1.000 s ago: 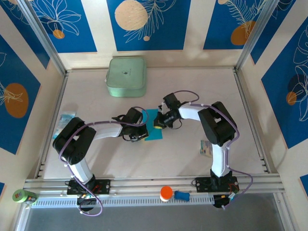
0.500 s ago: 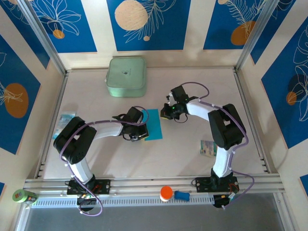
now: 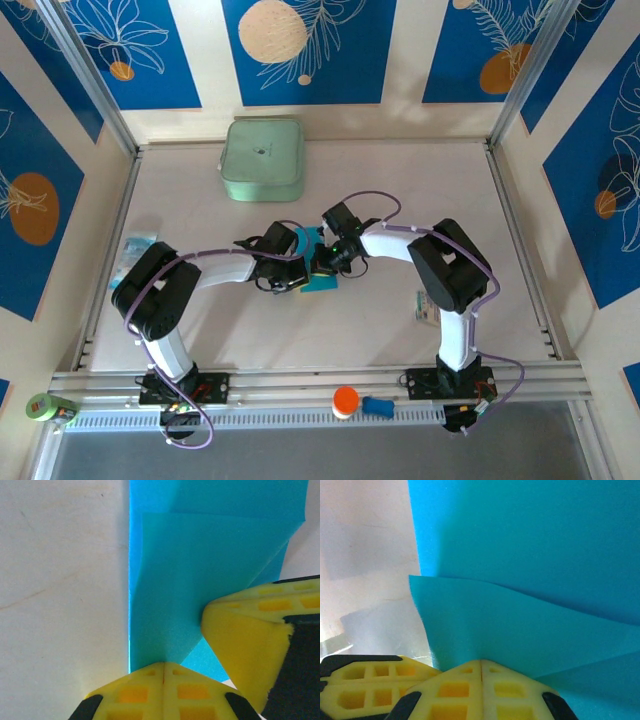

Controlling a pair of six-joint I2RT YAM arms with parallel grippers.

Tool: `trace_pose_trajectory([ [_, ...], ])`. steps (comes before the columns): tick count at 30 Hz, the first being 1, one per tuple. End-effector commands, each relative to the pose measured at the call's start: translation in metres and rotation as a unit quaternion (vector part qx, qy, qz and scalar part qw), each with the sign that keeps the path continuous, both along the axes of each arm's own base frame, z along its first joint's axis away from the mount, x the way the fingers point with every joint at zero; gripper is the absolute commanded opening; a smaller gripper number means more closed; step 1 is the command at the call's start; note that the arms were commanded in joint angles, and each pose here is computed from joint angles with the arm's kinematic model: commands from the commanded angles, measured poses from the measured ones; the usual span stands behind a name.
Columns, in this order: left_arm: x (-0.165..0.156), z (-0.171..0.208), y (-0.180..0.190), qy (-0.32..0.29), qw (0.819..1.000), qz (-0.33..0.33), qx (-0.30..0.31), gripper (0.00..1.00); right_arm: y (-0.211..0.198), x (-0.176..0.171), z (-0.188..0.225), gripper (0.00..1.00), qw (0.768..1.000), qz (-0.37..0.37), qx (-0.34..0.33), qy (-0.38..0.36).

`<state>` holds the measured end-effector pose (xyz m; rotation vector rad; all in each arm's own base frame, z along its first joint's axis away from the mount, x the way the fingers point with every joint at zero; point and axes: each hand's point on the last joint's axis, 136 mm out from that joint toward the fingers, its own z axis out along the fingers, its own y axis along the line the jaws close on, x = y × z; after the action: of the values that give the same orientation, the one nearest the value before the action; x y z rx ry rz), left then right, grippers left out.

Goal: Fold a paper plane with a square sheet of paper (pick it up from the middle)
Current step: Fold the triangle a second time at the center of the table.

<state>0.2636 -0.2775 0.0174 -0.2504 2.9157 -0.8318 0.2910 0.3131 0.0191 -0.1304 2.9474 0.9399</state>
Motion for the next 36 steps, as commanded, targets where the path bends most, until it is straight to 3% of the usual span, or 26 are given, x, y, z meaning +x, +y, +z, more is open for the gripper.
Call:
trace_pose_trajectory([
  [1,-0.036,-0.04,0.033,0.075,0.994,-0.001,0.083,0.04,0.003,-0.007,-0.008,0.0,1.0,0.002,-0.003,0.02],
  [8,-0.044,-0.046,0.043,0.091,0.991,0.008,0.102,0.04,-0.024,0.008,-0.024,0.0,0.999,-0.019,-0.033,0.011],
  [13,-0.054,-0.054,0.052,0.11,0.987,0.013,0.119,0.04,-0.056,0.046,-0.023,0.0,0.994,-0.098,0.018,0.035],
  [18,-0.045,-0.046,0.041,0.097,0.99,0.005,0.101,0.03,-0.081,0.071,-0.008,0.0,0.99,-0.142,0.011,0.016],
  [26,-0.03,-0.033,0.027,0.076,0.993,-0.013,0.085,0.04,-0.054,0.046,0.03,0.0,0.996,-0.073,-0.013,-0.046],
  [36,-0.023,-0.021,0.018,0.058,0.996,-0.024,0.066,0.04,-0.023,0.022,-0.002,0.0,0.999,-0.034,-0.027,-0.002],
])
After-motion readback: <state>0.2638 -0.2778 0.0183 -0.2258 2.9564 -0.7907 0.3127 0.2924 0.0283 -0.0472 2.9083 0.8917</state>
